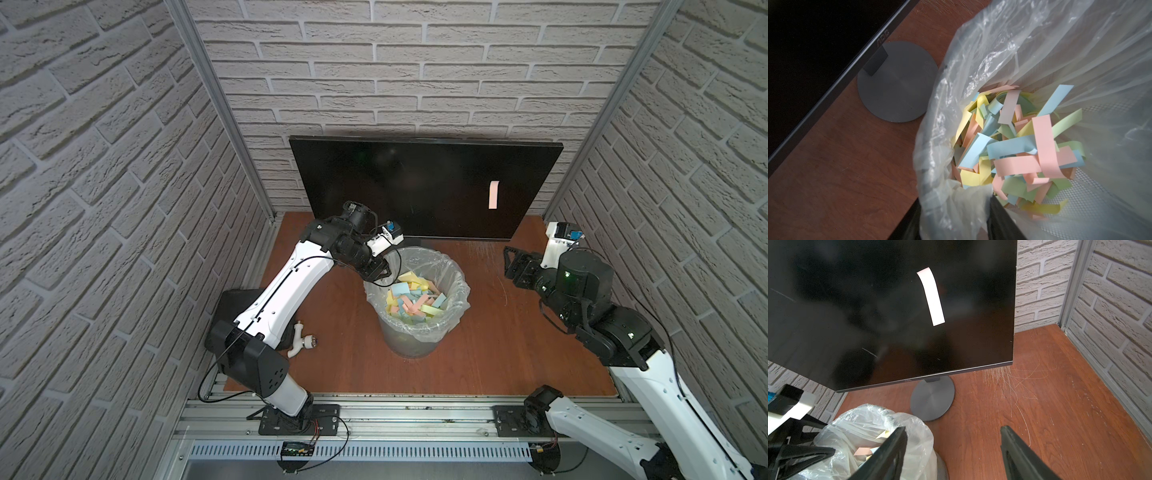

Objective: Remove the sticky note from the monitor
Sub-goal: Tear off the sticky note from the monitor.

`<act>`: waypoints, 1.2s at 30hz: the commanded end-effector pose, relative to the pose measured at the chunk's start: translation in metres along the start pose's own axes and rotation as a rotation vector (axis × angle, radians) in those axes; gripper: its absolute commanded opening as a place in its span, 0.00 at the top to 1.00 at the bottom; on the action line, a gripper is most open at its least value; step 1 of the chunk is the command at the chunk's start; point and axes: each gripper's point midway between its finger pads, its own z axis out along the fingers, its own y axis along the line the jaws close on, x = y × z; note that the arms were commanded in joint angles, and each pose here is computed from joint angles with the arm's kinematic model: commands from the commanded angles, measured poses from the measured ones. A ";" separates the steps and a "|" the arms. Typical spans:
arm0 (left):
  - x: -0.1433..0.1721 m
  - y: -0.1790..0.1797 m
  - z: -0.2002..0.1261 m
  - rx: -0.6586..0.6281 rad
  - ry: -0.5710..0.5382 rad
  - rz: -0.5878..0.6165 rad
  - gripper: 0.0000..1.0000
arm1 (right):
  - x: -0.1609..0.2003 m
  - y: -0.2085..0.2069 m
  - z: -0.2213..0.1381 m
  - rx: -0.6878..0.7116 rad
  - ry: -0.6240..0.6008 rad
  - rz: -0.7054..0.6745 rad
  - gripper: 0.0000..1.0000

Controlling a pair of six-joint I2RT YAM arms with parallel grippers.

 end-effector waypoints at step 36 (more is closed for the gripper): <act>-0.004 -0.004 0.006 0.022 -0.012 0.000 0.51 | -0.057 0.035 0.123 -0.430 0.073 0.438 0.35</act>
